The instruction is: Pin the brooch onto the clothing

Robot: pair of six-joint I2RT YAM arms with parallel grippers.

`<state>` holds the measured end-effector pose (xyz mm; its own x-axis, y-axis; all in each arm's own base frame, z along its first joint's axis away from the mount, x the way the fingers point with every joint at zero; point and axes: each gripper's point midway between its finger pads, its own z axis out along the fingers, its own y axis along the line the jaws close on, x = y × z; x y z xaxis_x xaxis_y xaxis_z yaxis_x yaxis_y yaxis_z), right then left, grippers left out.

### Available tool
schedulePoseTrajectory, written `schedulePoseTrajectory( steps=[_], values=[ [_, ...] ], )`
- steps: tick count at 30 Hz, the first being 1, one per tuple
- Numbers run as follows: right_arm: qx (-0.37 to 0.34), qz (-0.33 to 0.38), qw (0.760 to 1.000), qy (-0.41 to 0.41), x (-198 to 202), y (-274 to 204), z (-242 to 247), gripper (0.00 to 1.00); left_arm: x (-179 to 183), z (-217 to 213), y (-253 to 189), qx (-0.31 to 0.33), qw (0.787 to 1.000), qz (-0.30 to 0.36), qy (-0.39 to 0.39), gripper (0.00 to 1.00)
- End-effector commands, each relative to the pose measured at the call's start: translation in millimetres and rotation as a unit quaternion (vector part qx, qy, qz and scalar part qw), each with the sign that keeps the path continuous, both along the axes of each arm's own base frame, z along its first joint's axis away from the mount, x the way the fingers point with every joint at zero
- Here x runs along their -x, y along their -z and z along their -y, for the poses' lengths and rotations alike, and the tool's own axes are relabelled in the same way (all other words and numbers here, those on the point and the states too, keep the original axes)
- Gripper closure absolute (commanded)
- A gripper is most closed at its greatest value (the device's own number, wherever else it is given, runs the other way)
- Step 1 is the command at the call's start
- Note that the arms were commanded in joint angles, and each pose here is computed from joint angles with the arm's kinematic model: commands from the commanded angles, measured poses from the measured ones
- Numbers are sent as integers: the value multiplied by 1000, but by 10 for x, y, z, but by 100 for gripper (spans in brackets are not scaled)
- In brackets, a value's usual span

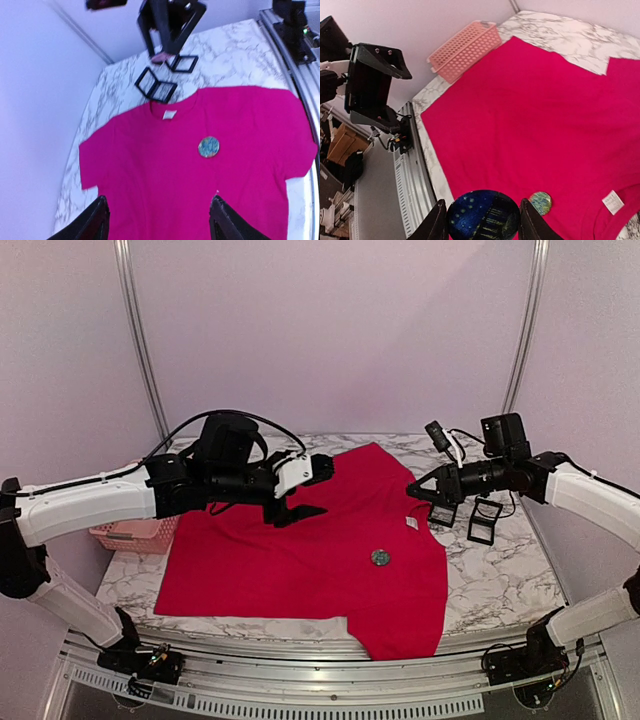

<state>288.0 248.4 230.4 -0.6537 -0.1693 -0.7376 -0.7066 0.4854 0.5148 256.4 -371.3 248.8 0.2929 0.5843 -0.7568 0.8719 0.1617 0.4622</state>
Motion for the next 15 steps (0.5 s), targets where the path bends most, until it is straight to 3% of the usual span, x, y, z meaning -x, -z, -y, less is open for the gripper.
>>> schedulePoseTrajectory(
  steps=[1, 7, 15],
  values=[
    [-79, 52, 981, -169, 535, -503, -413, 71, 675, 385, -453, 16, 982, 102, 156, 31],
    [-107, 45, 957, -266, 926, -622, -699, 71, 853, 583, -540, -9, 963, 173, 208, 30],
    [-100, 56, 941, -318, 1154, -636, -889, 71, 950, 725, -454, -39, 946, 210, 243, 48]
  ],
)
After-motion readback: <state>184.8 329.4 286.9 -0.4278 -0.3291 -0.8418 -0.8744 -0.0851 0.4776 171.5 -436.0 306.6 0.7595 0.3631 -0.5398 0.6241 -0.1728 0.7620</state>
